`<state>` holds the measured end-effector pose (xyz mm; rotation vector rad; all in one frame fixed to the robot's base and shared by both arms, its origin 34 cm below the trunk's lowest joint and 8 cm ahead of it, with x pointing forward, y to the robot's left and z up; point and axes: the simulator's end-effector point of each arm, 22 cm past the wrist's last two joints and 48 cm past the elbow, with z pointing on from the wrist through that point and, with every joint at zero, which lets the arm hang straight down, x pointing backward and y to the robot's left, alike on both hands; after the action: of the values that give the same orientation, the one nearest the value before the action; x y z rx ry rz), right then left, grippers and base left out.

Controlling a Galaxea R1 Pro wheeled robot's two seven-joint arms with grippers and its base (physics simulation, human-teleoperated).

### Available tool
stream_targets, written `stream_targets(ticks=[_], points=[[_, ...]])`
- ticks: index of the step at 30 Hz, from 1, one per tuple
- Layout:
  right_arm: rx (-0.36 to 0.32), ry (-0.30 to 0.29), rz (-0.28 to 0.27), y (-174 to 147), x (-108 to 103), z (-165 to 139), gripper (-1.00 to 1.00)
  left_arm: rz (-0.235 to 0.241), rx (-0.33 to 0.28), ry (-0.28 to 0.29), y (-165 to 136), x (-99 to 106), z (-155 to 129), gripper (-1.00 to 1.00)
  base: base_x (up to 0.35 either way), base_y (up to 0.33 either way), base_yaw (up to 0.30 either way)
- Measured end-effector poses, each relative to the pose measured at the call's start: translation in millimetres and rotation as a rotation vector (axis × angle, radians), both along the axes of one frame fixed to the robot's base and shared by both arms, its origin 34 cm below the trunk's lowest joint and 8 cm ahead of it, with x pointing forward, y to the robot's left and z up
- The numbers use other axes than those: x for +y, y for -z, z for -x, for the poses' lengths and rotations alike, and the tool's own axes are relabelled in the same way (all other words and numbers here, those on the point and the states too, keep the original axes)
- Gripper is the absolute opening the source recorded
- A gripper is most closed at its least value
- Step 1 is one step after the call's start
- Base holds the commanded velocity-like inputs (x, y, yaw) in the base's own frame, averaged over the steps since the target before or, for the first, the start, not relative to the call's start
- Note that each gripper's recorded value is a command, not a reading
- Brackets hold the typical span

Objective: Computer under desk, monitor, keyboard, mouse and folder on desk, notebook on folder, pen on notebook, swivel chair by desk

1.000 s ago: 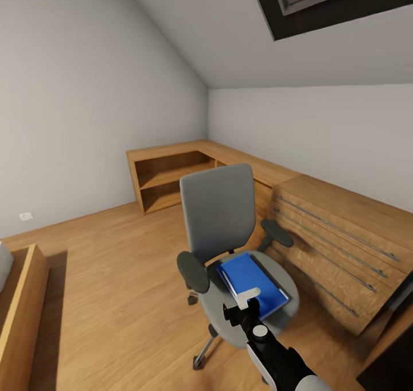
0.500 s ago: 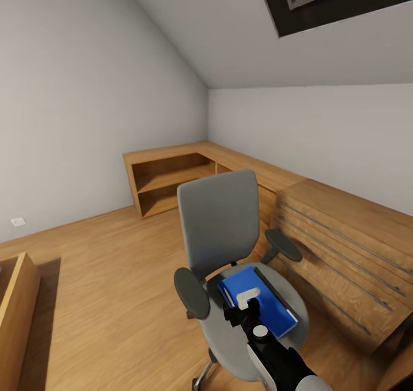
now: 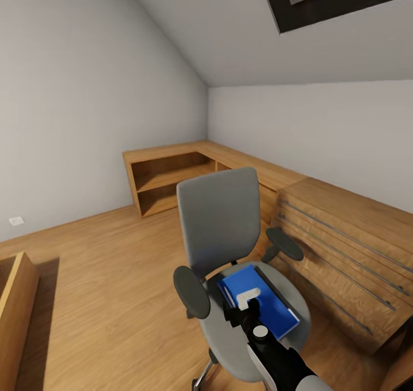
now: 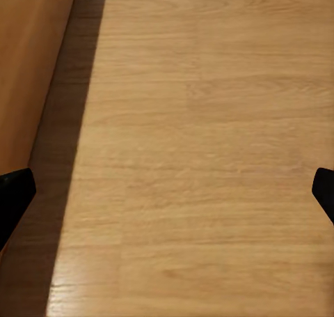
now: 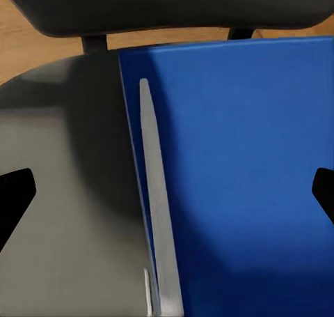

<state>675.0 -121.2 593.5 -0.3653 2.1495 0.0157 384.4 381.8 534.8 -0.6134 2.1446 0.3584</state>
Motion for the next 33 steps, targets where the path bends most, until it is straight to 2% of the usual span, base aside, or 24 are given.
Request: stream_targets(ticks=[25, 33], points=[[0.019, 0.002, 0.009, 55.8, -2.7, 11.0, 1.00, 0.000, -0.001, 0.001, 48.8, -0.5, 6.2, 1.00, 0.000, 0.000, 0.000], [0.005, 0.004, 0.003, 55.8, -1.8, 7.7, 1.00, 0.000, -0.001, 0.000, 54.7, -0.1, 7.2, 1.00, 0.000, 0.000, 0.000]])
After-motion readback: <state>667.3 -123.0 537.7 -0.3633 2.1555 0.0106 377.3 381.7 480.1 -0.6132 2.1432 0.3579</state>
